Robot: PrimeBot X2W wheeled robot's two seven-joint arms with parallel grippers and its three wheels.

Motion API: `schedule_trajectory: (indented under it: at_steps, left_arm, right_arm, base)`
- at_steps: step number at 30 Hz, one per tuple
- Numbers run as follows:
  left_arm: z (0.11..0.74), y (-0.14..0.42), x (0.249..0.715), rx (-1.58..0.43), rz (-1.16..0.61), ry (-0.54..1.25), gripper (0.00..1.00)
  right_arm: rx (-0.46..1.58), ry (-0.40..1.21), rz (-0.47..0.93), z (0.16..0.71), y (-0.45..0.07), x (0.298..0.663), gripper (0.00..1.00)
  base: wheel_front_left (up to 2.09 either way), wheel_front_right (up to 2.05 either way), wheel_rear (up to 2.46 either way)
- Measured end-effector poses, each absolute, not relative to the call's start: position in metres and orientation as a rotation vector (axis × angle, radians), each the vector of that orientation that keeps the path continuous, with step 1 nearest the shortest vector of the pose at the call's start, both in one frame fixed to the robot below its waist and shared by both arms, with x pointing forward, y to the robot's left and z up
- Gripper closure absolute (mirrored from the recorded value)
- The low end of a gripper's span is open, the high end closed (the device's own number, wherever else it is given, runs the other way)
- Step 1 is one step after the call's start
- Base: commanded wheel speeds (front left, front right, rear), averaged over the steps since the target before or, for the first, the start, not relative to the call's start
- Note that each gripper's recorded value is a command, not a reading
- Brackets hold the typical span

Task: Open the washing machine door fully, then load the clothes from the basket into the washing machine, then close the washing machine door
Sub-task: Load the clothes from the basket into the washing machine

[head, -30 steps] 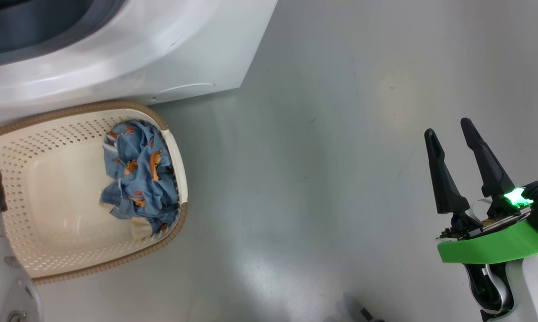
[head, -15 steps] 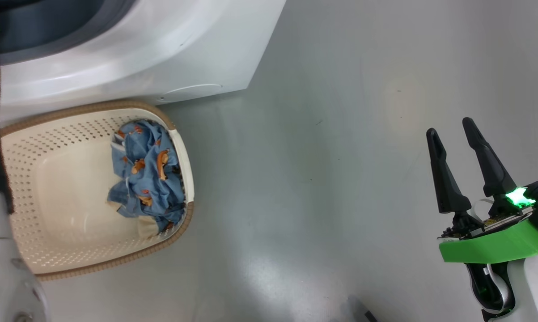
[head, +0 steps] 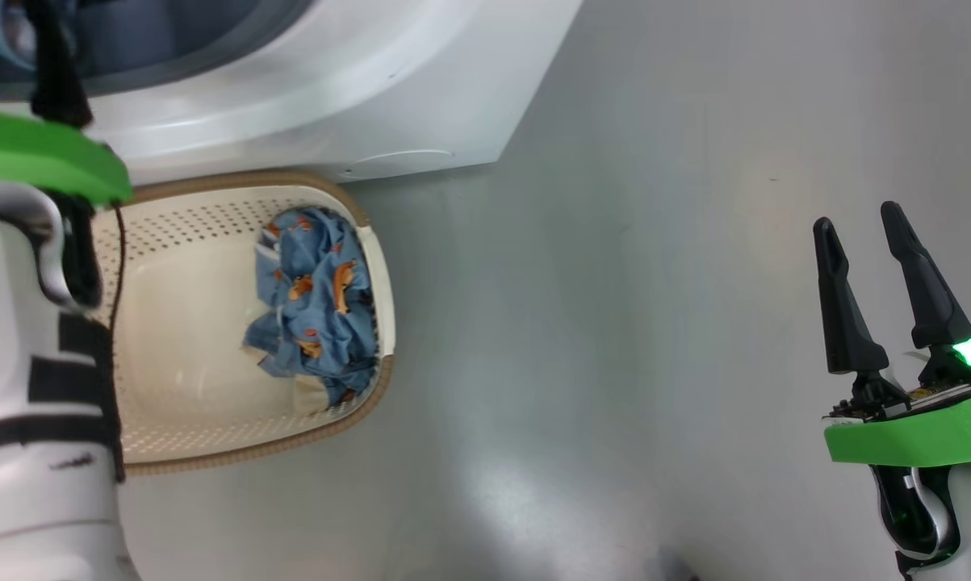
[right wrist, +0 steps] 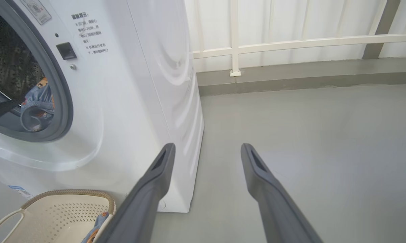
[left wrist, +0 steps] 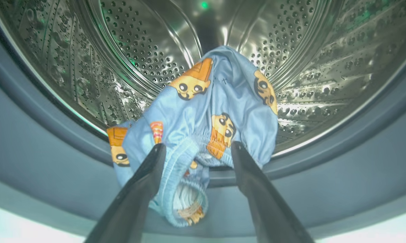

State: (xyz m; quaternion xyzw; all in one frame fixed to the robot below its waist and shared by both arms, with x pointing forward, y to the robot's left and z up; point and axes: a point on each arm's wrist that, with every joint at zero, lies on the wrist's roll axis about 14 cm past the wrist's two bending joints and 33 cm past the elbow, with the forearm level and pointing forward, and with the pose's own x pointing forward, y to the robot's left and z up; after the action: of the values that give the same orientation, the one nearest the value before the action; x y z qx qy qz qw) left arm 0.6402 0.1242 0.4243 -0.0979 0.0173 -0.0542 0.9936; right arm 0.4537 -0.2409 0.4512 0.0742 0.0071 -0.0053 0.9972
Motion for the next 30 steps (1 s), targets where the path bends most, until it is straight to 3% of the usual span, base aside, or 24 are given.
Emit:
schedule_trajectory:
  at_steps: [16, 30]
  left_arm:
    - [0.401, 0.164, 0.563, -0.149, -0.030, 0.093, 0.00]
    - [0.393, 0.166, 0.498, -0.145, 0.017, 0.137, 0.00]
  right_arm:
    - [0.153, 0.008, 0.028, 0.454, -0.232, 0.455, 0.00]
    - [0.148, 0.015, 0.033, 0.455, -0.232, 0.448, 0.00]
  base:
    - [0.00, 0.00, 0.00]
    - [0.00, 0.00, 0.00]
